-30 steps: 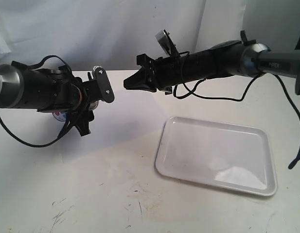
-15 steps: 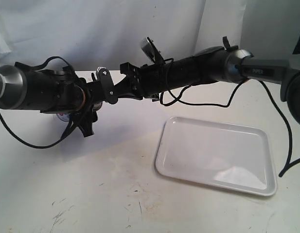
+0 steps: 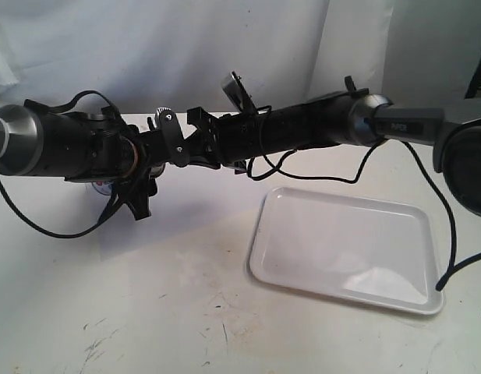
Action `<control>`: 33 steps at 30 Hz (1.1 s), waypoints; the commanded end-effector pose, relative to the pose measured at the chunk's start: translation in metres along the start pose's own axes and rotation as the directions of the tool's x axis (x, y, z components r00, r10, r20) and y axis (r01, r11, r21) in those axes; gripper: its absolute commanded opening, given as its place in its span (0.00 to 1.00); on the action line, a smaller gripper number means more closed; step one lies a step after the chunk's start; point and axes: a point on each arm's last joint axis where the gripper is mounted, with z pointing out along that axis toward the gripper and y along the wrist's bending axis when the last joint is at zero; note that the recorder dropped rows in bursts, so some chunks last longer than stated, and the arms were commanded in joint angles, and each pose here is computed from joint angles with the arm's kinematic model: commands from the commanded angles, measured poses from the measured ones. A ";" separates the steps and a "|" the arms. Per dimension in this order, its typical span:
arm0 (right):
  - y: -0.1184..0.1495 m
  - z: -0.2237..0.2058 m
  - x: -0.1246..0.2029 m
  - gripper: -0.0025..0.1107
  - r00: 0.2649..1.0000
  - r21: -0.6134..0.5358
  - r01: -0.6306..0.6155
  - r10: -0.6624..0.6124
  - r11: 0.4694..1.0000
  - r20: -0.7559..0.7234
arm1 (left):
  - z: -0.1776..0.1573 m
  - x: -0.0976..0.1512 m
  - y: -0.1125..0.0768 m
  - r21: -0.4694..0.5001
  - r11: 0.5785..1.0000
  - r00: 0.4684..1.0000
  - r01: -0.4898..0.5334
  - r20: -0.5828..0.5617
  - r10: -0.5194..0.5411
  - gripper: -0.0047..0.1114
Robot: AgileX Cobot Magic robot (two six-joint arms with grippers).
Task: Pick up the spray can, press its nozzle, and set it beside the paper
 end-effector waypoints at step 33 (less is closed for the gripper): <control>0.006 0.001 -0.001 0.02 1.000 -0.064 0.009 -0.008 0.998 0.009 | -0.005 -0.005 0.006 -0.020 1.000 1.000 0.005 0.022 -0.005 0.04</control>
